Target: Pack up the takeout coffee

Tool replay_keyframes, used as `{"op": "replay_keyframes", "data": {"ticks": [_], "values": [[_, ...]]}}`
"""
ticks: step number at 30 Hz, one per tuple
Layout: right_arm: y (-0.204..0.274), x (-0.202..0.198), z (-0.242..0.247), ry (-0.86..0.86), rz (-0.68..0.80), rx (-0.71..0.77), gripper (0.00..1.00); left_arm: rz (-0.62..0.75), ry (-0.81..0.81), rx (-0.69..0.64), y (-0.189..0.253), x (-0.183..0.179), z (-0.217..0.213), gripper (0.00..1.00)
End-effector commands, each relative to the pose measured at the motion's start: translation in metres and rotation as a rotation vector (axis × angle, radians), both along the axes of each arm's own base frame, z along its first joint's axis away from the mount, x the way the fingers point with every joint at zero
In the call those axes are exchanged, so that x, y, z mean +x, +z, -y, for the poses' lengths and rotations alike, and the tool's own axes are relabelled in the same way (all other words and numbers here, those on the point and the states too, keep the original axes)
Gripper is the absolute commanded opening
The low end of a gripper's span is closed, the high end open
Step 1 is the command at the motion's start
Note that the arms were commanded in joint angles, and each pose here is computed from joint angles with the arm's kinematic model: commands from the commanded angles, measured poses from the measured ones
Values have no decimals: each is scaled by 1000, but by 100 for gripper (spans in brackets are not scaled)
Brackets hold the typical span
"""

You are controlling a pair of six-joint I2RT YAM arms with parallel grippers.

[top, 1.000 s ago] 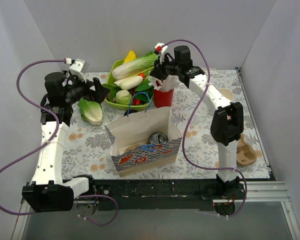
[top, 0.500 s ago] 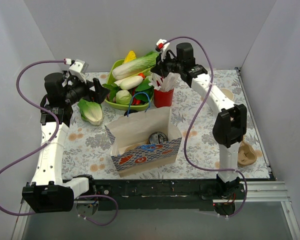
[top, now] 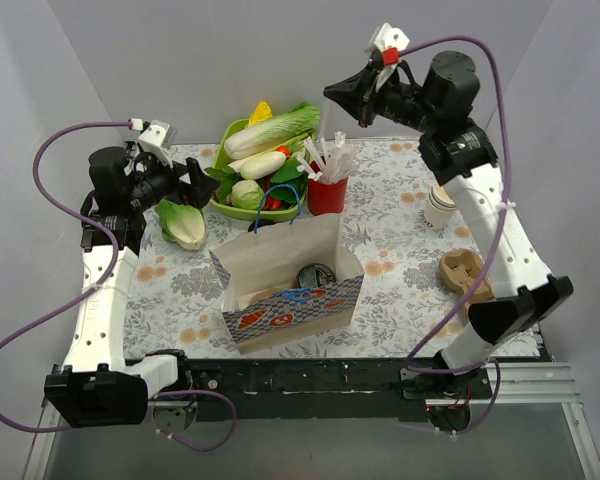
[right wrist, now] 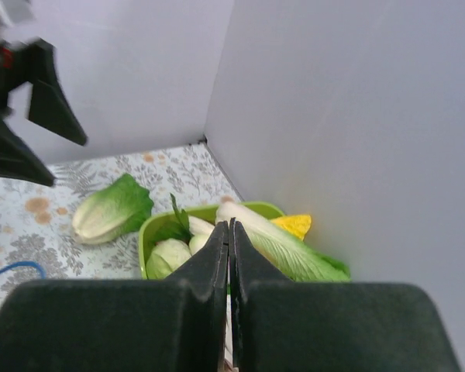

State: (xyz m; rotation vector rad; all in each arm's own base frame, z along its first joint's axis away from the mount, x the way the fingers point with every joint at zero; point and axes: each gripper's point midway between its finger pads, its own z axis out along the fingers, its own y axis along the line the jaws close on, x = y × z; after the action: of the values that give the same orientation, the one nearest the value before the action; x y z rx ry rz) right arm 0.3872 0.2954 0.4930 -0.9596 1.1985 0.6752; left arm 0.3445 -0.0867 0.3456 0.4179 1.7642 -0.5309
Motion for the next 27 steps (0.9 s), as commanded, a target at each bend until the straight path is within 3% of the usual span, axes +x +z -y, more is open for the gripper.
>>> {"op": "replay_keyframes", "data": {"ticks": [1,9,12,19,27], "values": [[62,-78,21,104,80,76,1,80,9,31,15,-6,-4,91],[62,-199,46,346,21,42,1,91,31,49,16,-6,-9,91],[49,-224,53,385,-24,16,1,95,15,43,21,-11,-6,91],[-21,-240,55,460,-245,-97,1,140,2,45,37,-39,-3,91],[-62,-220,15,516,-279,-163,1,194,26,58,40,-65,-5,91]]}}
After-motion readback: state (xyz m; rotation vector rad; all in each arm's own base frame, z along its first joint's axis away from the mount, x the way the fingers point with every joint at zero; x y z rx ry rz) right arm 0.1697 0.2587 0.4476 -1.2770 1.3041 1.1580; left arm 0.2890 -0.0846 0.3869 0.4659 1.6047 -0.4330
